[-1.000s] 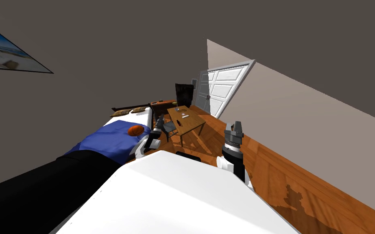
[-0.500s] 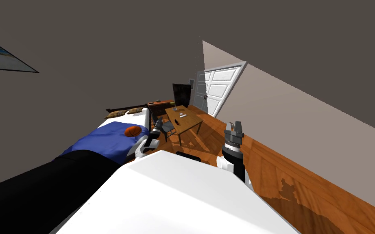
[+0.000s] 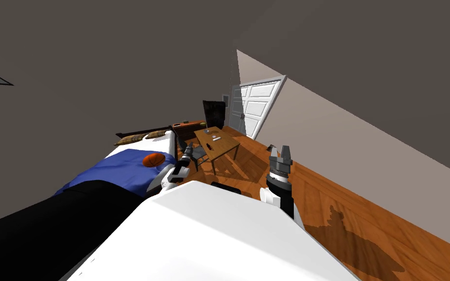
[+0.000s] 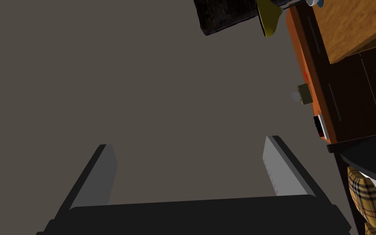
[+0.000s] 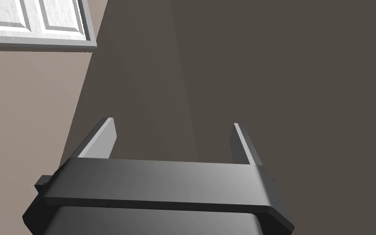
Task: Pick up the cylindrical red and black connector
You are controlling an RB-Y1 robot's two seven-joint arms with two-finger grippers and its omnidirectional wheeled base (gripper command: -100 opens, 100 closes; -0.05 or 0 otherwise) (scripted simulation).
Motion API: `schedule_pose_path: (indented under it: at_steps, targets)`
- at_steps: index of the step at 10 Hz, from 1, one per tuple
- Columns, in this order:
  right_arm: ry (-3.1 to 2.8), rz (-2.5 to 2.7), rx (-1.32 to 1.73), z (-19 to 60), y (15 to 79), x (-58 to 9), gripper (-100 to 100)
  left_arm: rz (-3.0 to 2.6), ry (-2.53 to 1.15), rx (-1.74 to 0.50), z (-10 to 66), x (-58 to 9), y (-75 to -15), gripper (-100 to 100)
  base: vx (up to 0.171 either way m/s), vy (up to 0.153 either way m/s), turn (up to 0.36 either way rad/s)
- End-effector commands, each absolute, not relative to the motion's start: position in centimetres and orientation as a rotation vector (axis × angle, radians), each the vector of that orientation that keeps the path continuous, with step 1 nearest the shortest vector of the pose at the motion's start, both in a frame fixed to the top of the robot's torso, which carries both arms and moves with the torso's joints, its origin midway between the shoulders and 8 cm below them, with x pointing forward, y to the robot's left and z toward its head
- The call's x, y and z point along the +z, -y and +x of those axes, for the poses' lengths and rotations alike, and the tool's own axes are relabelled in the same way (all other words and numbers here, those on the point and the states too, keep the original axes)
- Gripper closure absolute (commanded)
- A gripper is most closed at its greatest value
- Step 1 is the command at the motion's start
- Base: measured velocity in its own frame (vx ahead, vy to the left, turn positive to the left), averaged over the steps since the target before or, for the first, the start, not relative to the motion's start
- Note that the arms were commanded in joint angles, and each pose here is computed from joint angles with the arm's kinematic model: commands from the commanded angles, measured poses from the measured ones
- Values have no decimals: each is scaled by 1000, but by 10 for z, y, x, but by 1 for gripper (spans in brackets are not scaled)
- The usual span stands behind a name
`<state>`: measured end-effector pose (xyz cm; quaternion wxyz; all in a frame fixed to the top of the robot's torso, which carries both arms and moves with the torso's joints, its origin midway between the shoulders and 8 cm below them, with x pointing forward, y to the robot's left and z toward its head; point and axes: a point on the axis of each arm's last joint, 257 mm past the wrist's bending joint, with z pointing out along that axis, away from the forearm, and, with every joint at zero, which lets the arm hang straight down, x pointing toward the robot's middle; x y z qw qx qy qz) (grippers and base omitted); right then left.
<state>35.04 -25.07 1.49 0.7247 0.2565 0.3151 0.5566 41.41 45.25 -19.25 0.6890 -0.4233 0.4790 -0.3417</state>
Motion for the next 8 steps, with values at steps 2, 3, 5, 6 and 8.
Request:
schedule_pose_path:
  at_steps: [2,3,5,6,8]
  targets:
    - [-695,566,1228,350,251,15,0,-1019,-1095,-715,416,-219,-476,-100,-10,-38,-103]
    - [-695,566,1228,350,251,15,0,-1041,-1108,-702,414,-231,-480,-100,-2,-34,-73]
    - [-695,566,1228,350,251,15,0,-1096,-1128,-665,412,-252,-496,-100,0,-33,-109]
    - [-695,566,1228,350,251,15,0,-1131,-1137,-639,413,-262,-508,-100,14,-28,-112]
    - [-695,566,1228,350,251,15,0,-1192,-1163,-598,410,-287,-522,-100,20,-24,-102]
